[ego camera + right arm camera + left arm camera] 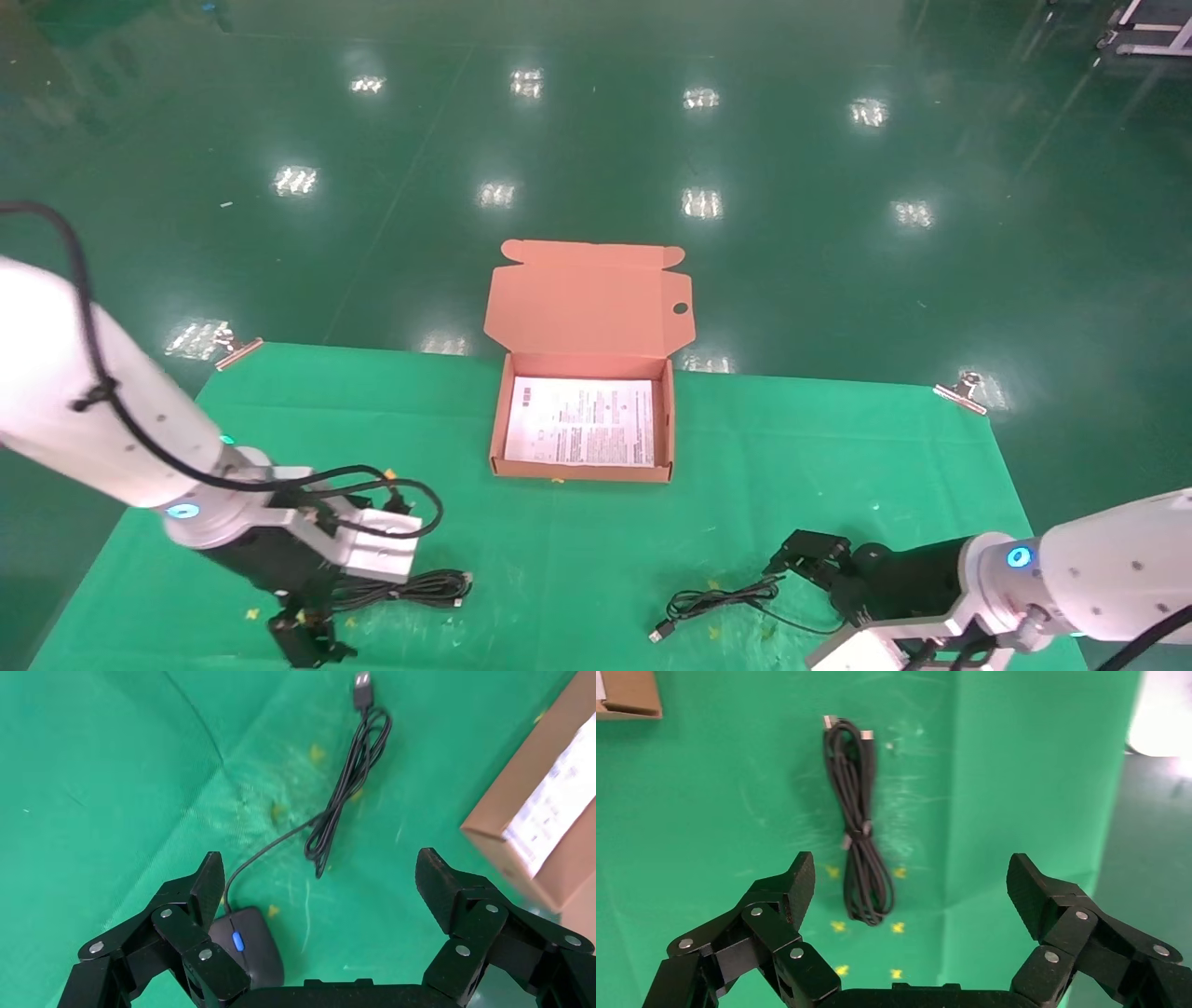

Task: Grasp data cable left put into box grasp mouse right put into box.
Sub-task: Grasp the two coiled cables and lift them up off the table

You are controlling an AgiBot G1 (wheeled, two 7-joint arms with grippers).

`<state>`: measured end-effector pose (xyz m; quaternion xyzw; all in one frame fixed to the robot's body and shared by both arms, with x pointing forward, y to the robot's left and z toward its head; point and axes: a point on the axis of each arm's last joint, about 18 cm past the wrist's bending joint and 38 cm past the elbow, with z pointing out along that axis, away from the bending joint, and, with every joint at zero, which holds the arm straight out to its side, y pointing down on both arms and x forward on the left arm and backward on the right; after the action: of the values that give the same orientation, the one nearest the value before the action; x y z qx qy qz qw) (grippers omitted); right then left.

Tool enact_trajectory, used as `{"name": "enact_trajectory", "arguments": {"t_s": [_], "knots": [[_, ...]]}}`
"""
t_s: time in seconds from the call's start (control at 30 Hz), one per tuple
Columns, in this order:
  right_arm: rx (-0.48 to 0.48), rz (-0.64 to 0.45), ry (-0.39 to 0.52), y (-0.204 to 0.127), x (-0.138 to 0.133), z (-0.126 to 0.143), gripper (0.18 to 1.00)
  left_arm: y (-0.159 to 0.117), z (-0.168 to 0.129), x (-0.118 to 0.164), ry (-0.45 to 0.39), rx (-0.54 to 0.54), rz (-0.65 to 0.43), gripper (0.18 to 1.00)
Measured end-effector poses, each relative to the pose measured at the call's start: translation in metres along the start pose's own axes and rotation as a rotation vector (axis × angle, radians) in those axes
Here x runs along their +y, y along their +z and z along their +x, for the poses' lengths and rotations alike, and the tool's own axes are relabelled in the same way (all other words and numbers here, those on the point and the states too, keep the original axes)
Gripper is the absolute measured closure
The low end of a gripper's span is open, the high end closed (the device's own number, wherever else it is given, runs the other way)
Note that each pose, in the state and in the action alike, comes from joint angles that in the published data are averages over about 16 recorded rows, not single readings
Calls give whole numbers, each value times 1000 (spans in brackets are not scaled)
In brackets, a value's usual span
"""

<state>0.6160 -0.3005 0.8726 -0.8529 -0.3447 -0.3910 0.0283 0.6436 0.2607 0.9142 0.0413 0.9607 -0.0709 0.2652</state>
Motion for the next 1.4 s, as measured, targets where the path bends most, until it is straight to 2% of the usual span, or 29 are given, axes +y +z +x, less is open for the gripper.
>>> {"name": "enact_trajectory", "arguments": {"t_s": [0.57,1.03,1.4], "knots": [[-34,-133,121,58,2,5,178,50,-27,6,-91,-75,-61,184],[-46,-149,242,93,2,26,178,76,-30,21,-226,-67,-3,184],[-48,-154,290,106,5,31,180,88,-29,28,-313,-68,58,185]]}}
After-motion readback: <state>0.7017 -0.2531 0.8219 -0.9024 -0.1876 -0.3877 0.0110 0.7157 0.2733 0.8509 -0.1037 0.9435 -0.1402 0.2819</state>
